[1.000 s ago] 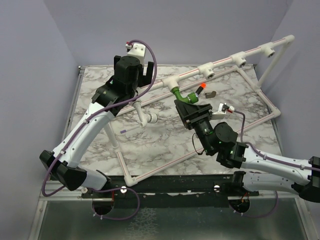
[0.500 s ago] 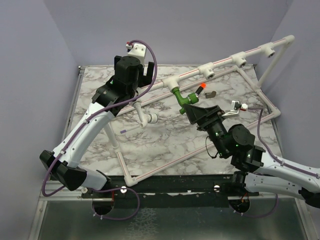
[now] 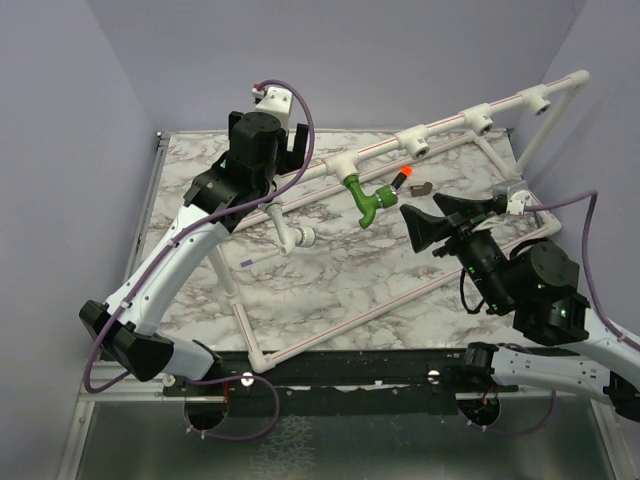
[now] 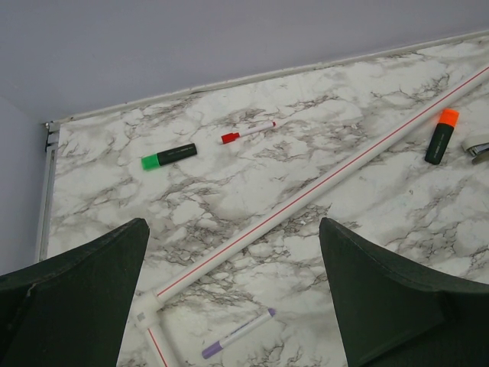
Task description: Install the water faucets
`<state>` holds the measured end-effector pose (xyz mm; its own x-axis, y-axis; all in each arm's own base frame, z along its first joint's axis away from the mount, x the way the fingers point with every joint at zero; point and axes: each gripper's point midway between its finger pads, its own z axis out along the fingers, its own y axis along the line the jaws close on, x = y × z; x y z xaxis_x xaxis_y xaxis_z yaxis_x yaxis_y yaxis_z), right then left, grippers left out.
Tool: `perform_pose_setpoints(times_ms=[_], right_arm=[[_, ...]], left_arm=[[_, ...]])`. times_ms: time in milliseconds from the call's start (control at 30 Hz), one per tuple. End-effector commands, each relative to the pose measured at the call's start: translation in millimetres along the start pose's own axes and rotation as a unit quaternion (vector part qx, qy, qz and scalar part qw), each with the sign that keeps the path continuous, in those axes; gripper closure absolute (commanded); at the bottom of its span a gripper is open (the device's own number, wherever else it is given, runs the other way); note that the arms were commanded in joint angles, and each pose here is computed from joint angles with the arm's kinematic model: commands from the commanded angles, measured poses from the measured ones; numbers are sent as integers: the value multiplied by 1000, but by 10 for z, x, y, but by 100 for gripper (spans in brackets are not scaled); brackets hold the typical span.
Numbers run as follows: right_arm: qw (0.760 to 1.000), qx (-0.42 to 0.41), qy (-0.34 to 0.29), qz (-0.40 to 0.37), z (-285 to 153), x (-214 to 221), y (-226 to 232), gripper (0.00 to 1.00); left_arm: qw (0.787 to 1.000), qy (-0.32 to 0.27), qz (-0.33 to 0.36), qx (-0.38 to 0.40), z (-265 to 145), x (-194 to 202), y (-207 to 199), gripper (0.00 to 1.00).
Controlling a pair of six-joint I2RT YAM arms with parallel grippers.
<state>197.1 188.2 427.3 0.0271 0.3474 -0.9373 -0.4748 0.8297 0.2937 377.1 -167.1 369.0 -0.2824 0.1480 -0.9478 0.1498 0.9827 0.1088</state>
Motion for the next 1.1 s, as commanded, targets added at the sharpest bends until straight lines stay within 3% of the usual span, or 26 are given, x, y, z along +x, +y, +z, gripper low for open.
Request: perform_pose_setpoints(times_ms=[0,200,333,567,833,1067], right_arm=[[962,-67,29,-265,-64,-77,-13,28],[870,-157,9,-467,-110,-152,105,23],[792,-174,16,-585,-48,-73,85,20],[662,-186,46,-725,138,216,59,16],[598,-196,15,-777,327,407,232,14],[589,-203,-8,-782,434,563,365,15]], left_arm=[[1000,1,6,2,-59,15,-10,6],[1000,1,8,-1,-61,21,-1,5],[1000,4,9,-1,-50,42,-2,5],[1000,2,9,-2,-53,26,0,4],[1000,2,11,-4,-61,37,14,4],[1000,2,12,-5,-65,36,21,4]])
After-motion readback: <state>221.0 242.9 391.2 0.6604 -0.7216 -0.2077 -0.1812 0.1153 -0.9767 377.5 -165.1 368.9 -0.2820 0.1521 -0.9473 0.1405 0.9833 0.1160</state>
